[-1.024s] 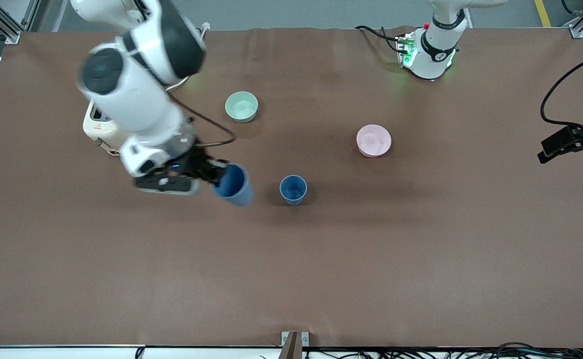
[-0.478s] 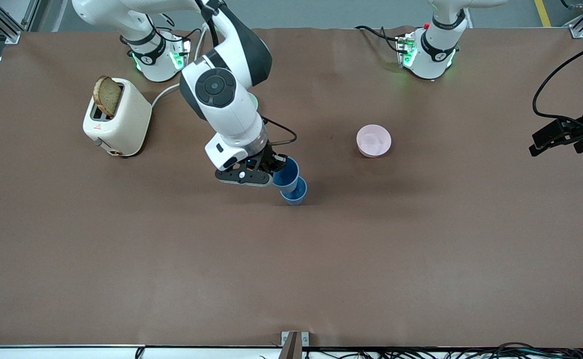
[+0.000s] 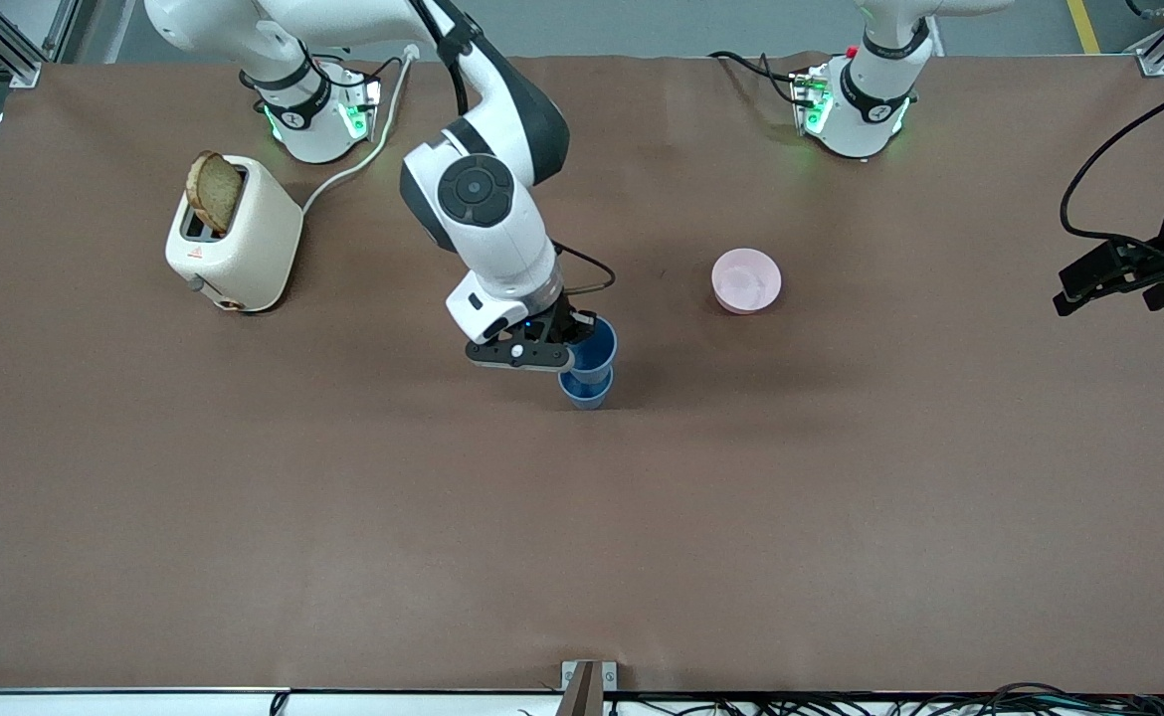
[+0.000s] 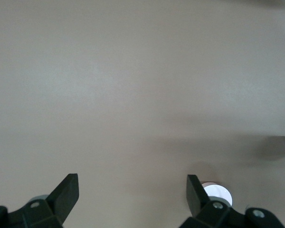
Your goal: Stack blue cups with both arms
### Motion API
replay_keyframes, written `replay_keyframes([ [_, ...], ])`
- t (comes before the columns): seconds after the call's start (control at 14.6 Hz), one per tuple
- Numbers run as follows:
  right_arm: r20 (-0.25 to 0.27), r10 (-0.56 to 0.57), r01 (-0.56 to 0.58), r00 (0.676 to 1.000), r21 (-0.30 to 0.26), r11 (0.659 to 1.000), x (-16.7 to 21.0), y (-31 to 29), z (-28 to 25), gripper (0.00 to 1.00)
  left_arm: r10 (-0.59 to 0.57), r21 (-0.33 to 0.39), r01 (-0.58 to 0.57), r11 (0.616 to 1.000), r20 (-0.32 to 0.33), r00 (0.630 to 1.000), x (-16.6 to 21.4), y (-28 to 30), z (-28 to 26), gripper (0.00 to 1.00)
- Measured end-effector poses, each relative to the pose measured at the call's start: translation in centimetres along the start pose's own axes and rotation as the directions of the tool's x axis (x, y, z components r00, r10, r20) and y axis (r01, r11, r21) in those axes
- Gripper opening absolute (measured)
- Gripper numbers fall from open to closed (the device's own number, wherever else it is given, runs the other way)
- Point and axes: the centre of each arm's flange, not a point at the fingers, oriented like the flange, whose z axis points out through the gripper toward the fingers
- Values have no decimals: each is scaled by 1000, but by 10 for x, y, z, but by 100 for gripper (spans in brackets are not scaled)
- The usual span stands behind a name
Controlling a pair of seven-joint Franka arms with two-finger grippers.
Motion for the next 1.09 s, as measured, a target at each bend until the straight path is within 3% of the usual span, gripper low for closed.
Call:
replay_keyframes([
  [0.41,-13,3,-3,1000,1,1000,-6,8,29,5,4,-1,-4,1000,-4,1000,0,2,-2,100],
  [0.61,-17,6,-6,1000,2,1000,-4,10,29,14,16,-1,-16,1000,7,1000,-2,8,-3,100],
  [0.89,-54,36,-36,998,10,999,18,24,11,53,33,-3,-33,999,21,999,-6,17,-4,100],
  [1.09,-98,53,-53,994,-1,999,66,78,-56,82,37,-3,-37,999,22,999,-8,20,-7,100],
])
